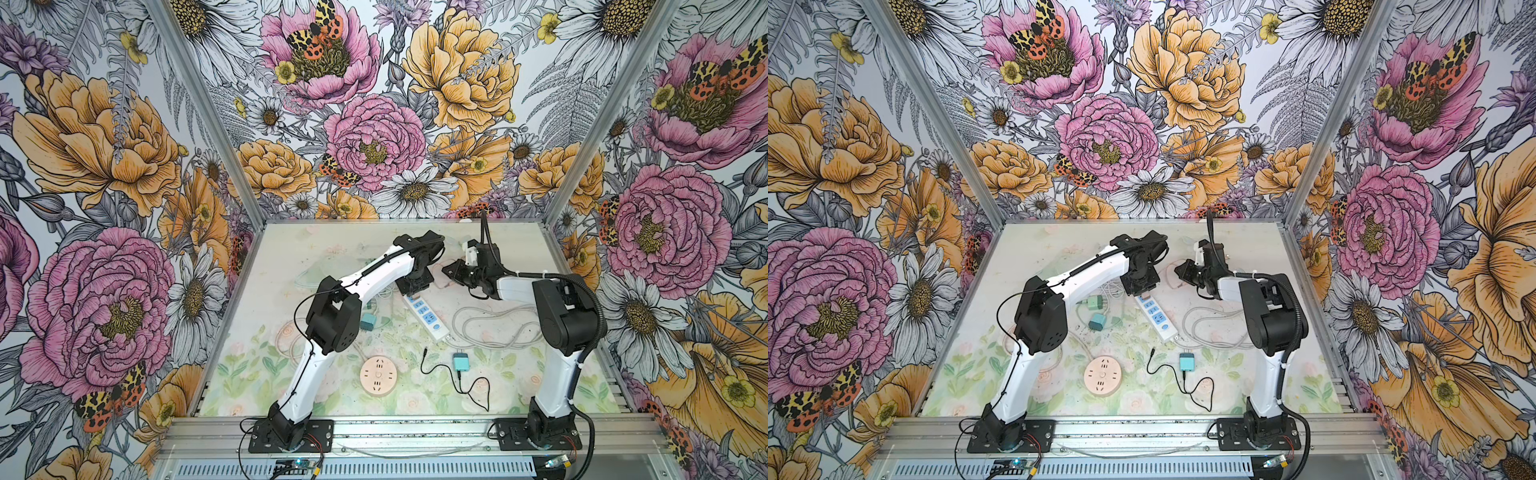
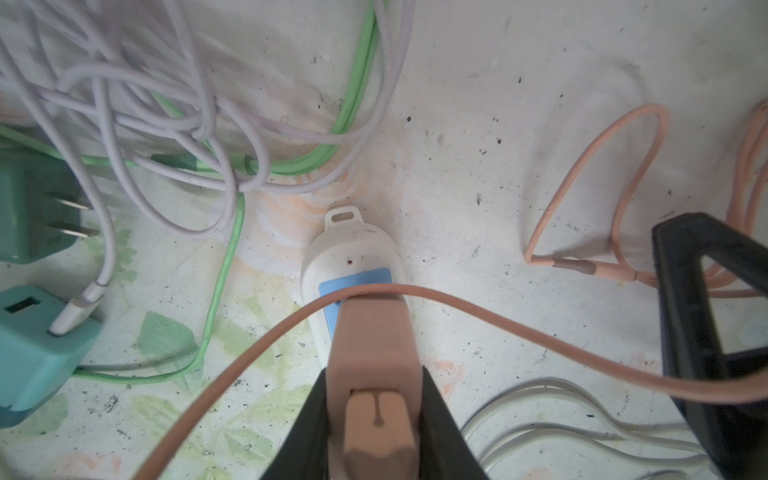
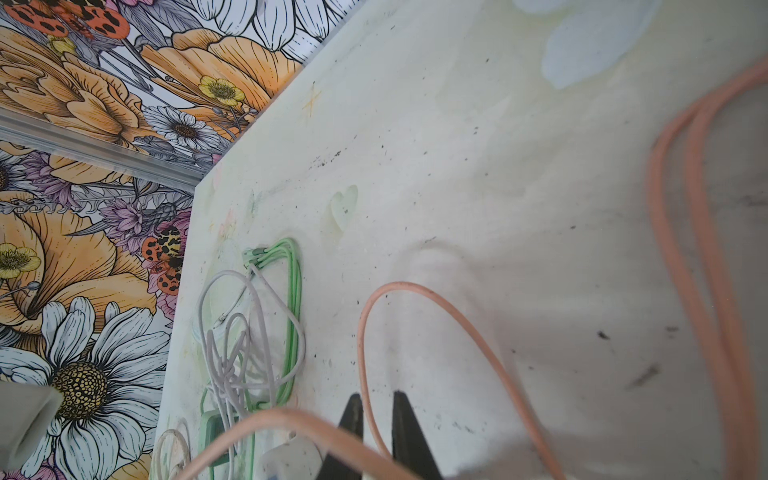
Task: Insert the plug
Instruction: 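Align the pink charger's prongs over the strip's end socket with the left gripper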
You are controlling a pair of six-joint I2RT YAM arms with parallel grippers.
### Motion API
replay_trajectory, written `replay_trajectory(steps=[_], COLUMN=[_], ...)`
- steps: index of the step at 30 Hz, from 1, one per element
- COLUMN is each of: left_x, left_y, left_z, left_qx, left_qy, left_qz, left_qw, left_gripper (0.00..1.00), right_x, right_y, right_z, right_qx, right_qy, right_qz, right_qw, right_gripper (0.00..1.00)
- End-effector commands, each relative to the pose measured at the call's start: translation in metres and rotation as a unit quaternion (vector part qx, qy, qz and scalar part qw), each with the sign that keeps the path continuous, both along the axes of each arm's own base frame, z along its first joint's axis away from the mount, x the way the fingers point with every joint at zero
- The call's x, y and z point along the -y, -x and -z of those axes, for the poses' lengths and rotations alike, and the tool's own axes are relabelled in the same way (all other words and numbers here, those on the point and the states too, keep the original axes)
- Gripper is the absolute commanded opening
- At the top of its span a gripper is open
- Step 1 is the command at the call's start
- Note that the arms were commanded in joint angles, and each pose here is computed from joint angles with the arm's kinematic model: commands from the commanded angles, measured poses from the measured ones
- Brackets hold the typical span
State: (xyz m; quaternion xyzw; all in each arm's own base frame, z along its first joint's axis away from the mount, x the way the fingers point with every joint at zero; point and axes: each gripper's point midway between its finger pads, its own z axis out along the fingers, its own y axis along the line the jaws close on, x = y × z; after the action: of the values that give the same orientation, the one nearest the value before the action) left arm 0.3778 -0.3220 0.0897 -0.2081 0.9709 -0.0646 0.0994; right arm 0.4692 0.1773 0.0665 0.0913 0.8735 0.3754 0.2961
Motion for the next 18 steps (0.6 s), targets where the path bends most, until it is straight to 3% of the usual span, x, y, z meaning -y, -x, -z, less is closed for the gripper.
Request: replay_trajectory(steps=[1,18], left_x=[-0.014,-0.009], left_y=[-0.005,-0.011], left_z=[0.002,-0.029], left_qx=[0.003,0.038], left_qy=[-0.012,0.004], left_qz=[-0.02,-0.014], left_qw=[1.0,0.999], left_gripper=[0.0,0.0], right_x=[-0.004,-0.005], right_y=[-0.001,-0.001], right_z=[-0.001,-0.001], right_qx=[0.009,0.011], right_qy=[-0.003,-0.006], right_qz=[-0.006,-0.006], right_qw=[1.0,1.0], right_gripper=[0.16,0.16])
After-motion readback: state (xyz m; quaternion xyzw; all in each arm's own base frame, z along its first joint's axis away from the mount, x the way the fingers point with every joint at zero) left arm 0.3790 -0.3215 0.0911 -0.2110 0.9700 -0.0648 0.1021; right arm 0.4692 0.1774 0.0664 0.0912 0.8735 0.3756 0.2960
